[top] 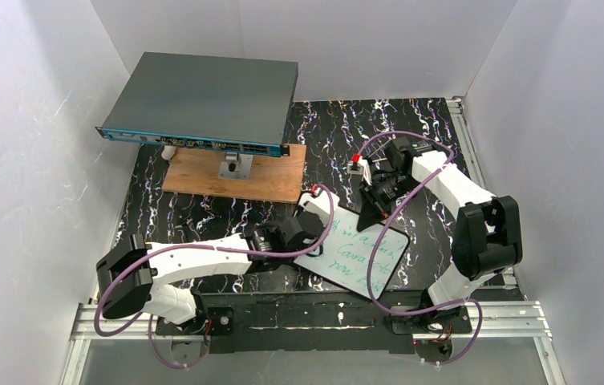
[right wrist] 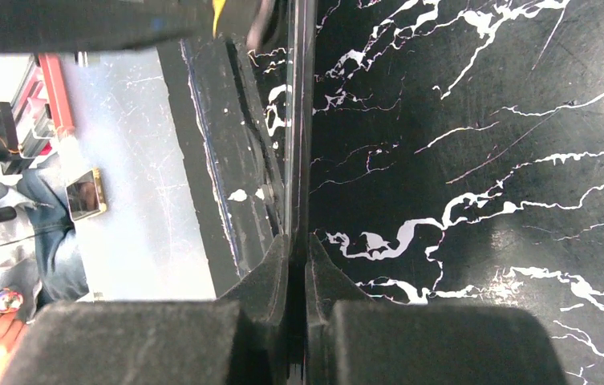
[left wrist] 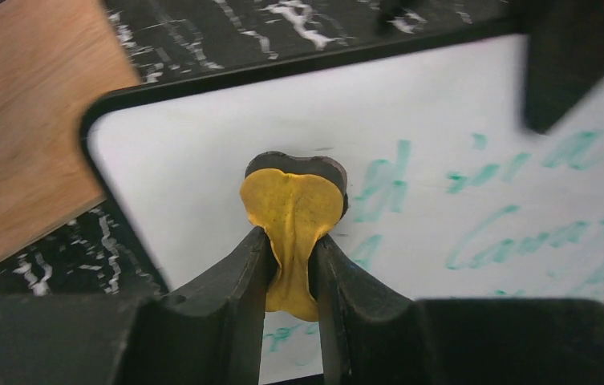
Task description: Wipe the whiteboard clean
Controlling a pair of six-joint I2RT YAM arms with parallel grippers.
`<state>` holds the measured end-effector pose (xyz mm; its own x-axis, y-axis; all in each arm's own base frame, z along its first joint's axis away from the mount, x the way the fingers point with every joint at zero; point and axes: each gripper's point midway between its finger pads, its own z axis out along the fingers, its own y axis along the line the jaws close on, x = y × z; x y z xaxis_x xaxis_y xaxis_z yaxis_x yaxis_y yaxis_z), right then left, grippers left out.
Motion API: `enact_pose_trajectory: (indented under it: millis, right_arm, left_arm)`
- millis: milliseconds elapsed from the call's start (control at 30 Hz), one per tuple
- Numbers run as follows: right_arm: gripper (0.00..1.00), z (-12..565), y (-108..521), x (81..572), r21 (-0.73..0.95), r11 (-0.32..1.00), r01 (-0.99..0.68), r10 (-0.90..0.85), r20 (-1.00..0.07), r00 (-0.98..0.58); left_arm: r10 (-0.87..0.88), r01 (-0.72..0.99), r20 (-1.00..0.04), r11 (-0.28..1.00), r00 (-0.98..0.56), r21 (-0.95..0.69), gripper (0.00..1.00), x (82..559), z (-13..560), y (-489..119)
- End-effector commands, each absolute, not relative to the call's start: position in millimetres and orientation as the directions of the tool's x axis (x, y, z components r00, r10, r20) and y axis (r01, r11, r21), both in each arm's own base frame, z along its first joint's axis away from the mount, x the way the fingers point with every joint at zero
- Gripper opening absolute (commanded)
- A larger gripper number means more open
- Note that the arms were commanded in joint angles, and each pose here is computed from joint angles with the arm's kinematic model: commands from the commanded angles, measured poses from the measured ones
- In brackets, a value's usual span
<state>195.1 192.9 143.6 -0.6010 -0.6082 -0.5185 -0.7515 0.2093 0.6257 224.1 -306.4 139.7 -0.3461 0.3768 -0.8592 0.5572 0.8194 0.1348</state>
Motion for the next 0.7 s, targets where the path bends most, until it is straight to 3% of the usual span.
enact_pose_trajectory:
  millis: [0, 200, 433, 667]
  right_arm:
    - [0.01, 148, 199, 198, 0.590, 0.148, -0.794, -0.599, -0.586, -0.546]
    - [0.01, 148, 199, 199, 0.587, 0.147, -0.796, -0.597, -0.589, -0.545]
    - [0.01, 148, 199, 198, 0.588, 0.148, -0.795, -0.597, -0.587, -0.546]
    - [0.01, 148, 199, 199, 0.588, 0.150, -0.795, -0.599, -0.586, -0.546]
  left_arm:
    - [0.374, 0.650, -0.883, 0.752, -0.283, 0.110, 0.00, 207, 153, -345]
    - [0.419, 0.578, -0.864, 0.792, -0.279, 0.197, 0.00, 221, 149, -331]
    - [0.397, 0.496, -0.848, 0.847, -0.350, 0.192, 0.00, 251, 151, -298]
    - [0.384, 0.550, -0.856, 0.822, -0.345, 0.148, 0.00, 248, 160, -308]
